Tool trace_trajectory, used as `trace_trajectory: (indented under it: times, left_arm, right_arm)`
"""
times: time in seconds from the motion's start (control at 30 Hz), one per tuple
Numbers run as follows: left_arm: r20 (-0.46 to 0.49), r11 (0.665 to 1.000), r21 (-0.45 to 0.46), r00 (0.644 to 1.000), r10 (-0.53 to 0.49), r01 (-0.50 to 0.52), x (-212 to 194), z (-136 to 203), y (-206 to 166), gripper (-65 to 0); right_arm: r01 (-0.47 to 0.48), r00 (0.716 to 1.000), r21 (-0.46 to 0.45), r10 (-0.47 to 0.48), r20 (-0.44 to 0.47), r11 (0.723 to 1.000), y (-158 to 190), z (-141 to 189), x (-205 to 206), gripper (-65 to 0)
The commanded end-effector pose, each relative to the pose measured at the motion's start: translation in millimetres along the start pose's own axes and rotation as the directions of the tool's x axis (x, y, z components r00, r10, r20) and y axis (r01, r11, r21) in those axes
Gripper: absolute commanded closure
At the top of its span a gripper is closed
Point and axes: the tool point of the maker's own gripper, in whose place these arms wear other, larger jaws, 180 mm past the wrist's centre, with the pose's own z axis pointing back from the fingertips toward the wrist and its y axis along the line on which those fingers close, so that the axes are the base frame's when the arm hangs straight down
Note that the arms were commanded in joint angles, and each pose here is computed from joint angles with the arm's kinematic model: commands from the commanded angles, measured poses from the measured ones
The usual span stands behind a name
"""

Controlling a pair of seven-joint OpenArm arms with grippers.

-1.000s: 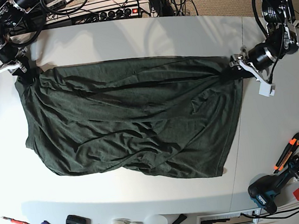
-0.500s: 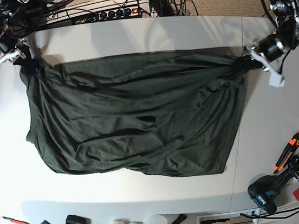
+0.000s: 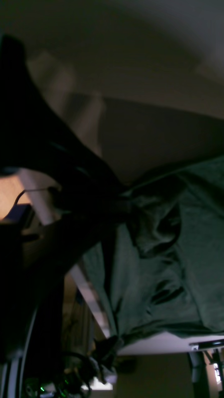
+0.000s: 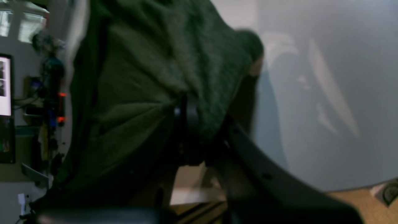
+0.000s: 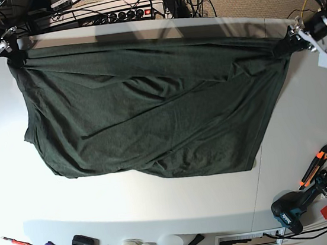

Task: Layout the t-shirt on the table in an organized manner, then fold the t-shirt properly
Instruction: 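Lift both held corners and pull them apart to stretch the shirt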

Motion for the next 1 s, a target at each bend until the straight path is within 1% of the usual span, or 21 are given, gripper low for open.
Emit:
trace_trajectory:
  times: [0.0, 0.07, 0.23, 0.3, 0.4, 0.5, 0.63, 0.73, 0.83, 0.97]
  left_arm:
    - [0.027, 1.0, -0.008, 1.0, -0.014, 0.015, 8.7, 9.5, -2.4, 0.0]
    - [0.02, 0.999, -0.023, 1.0, -0.023, 0.024, 2.0, 14.5, -4.0, 0.0]
    - [-0.03, 0.999, -0.053, 1.0, 0.001, -0.002, -19.6, 20.8, -8.1, 0.0]
    - [-0.068, 0.999, -0.047, 0.998, 0.01, -0.013, -30.6, 23.2, -6.9, 0.0]
    - [-0.122, 0.999, -0.051, 0.992, -0.014, 0.008, -46.0, 27.0, -7.0, 0.0]
    - [-0.168, 0.999, -0.049, 0.986, -0.014, 0.005, -56.9, 29.4, -6.5, 0.0]
    - [-0.14, 0.999, -0.052, 0.99, -0.016, 0.009, -50.6, 27.8, -6.9, 0.0]
    - [-0.108, 0.998, -0.061, 0.994, -0.033, 0.027, -38.0, 23.7, -8.7, 0.0]
    - [-0.043, 0.996, -0.074, 0.997, -0.059, 0.056, -15.3, 17.6, -12.2, 0.0]
    - [0.032, 0.989, -0.098, 0.994, -0.108, 0.111, 18.6, 8.8, -20.1, 0.0]
  right_arm:
    - [-0.027, 0.999, 0.002, 0.027, 0.043, 1.0, 1.7, 8.0, 16.3, 0.0]
    - [-0.025, 0.999, 0.001, 0.025, 0.04, 1.0, 0.9, 9.4, 14.8, 0.0]
    - [-0.026, 0.999, 0.0, 0.026, 0.039, 1.0, 0.7, 9.6, 14.7, 0.0]
    - [-0.025, 0.999, 0.002, 0.025, 0.041, 1.0, 1.0, 9.7, 15.0, 0.0]
    - [-0.018, 0.998, 0.02, 0.017, 0.055, 1.0, 3.5, 13.2, 15.9, 0.0]
    - [-0.012, 0.999, 0.019, 0.011, 0.052, 1.0, 2.0, 17.5, 13.0, 0.0]
    - [-0.006, 0.998, 0.038, 0.003, 0.066, 0.999, 4.6, 20.9, 14.3, 0.0]
    - [-0.005, 0.996, 0.063, -0.001, 0.088, 0.998, 9.7, 18.9, 19.3, 0.0]
    - [-0.011, 0.994, 0.089, 0.001, 0.113, 0.996, 16.3, 12.7, 27.2, 0.0]
    - [-0.027, 0.987, 0.134, 0.005, 0.158, 0.991, 29.6, -0.4, 43.1, 0.0]
